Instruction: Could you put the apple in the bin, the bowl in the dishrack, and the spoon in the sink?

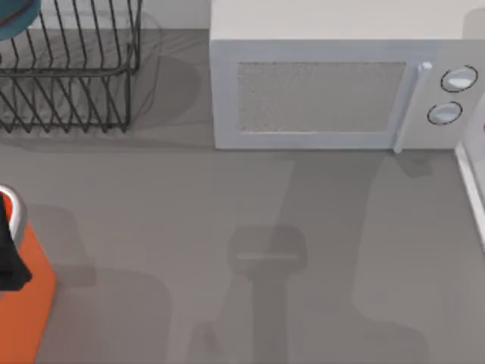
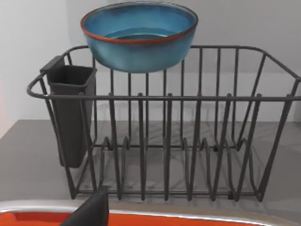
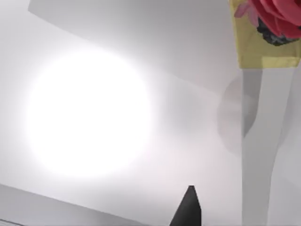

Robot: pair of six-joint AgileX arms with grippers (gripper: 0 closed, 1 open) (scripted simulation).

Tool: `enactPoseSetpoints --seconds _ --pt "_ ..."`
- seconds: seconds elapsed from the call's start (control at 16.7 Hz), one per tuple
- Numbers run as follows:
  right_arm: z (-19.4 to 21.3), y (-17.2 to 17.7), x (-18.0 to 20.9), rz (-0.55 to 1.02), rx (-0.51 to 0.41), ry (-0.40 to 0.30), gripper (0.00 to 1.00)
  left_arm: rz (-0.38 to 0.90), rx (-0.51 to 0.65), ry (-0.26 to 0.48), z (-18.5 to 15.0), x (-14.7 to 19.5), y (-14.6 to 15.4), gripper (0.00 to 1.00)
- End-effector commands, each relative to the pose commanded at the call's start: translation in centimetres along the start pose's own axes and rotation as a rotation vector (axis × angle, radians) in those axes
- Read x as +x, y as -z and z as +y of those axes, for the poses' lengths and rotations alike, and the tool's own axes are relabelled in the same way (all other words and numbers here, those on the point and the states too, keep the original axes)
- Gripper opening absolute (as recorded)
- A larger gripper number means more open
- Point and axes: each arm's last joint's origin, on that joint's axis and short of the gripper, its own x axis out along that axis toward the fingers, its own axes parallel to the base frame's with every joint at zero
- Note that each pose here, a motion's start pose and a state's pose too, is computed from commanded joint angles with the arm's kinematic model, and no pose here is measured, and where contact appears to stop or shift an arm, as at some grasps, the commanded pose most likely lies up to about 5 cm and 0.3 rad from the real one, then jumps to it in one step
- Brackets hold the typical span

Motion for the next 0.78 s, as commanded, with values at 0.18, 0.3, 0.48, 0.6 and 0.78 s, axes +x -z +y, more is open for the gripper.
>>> enactPoseSetpoints --seconds 0.18,0.3,0.48,0.6,0.78 --pt "0.0 0.0 0.0 0.0 0.0 0.0 0.68 0.0 0.0 0.0 0.0 0.0 0.0 1.0" --pt "0.0 0.0 0.0 0.0 0.0 0.0 0.83 0.0 0.0 0.0 0.0 0.0 0.0 1.0" --pt "0.0 0.0 0.0 0.0 0.0 0.0 1.0 0.0 0.0 0.0 0.0 0.0 0.0 1.0" --pt "0.0 0.0 0.0 0.0 0.0 0.0 1.0 0.0 0.0 0.0 0.0 0.0 0.0 1.0" --pt "0.0 0.0 0.0 0.0 0.0 0.0 1.0 0.0 0.0 0.0 0.0 0.0 0.0 1.0"
